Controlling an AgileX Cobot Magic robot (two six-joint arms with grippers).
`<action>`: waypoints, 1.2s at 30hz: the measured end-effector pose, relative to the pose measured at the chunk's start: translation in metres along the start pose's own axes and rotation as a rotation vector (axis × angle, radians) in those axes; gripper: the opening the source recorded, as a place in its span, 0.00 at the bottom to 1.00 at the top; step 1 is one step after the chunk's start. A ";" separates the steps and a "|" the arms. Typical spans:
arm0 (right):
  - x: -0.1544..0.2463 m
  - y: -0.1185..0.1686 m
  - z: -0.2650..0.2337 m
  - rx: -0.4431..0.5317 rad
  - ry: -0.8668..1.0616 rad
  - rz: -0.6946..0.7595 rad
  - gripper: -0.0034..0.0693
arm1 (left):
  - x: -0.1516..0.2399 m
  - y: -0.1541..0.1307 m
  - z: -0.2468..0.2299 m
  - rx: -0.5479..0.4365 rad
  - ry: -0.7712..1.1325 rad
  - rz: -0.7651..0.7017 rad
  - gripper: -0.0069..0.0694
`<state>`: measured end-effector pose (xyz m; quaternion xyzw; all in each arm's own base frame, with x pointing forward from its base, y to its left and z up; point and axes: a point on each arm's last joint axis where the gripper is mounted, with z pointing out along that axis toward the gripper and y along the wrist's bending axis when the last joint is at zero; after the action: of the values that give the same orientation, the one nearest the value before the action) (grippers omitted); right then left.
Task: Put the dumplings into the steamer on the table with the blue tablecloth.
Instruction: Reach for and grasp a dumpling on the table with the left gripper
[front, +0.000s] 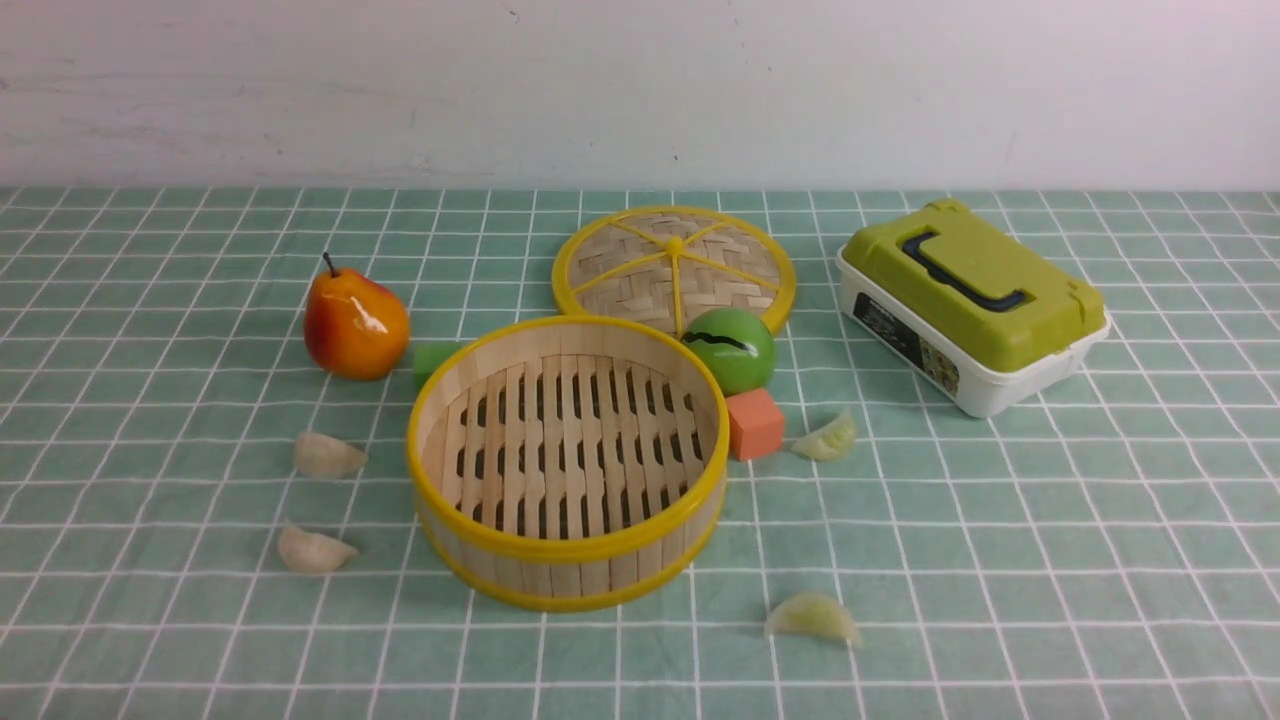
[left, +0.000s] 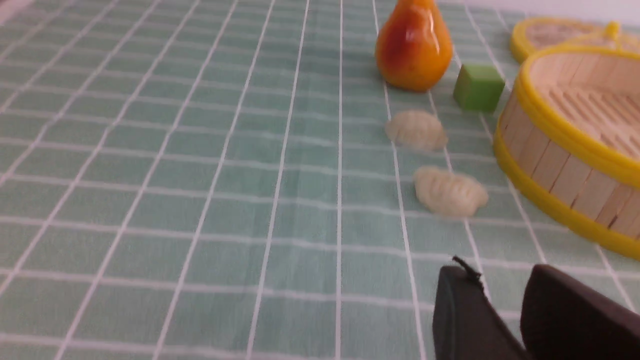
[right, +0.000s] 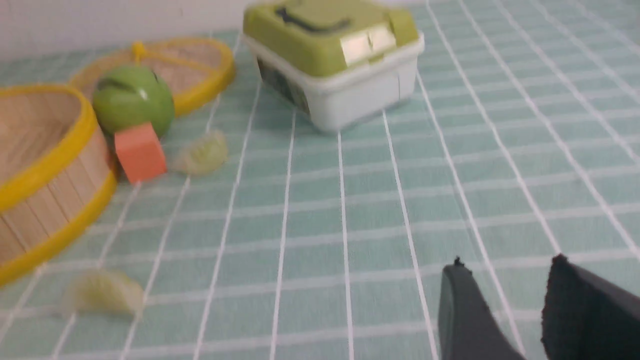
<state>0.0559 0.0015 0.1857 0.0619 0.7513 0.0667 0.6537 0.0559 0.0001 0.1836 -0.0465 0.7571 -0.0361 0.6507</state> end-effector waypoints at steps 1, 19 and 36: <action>-0.006 0.001 0.000 -0.008 -0.065 -0.004 0.38 | -0.005 0.000 0.000 0.004 -0.054 0.000 0.33; -0.071 0.010 -0.027 -0.175 -0.727 0.192 0.29 | -0.092 -0.012 -0.041 0.280 -0.827 -0.369 0.31; -0.102 0.019 0.045 0.029 0.194 -0.044 0.05 | -0.201 -0.018 0.093 -0.099 0.123 -0.383 0.07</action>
<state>0.1148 0.0022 0.2825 0.0482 0.8131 0.0473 0.5782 0.1786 0.0069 0.3692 -0.2193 0.7735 -0.1248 0.5814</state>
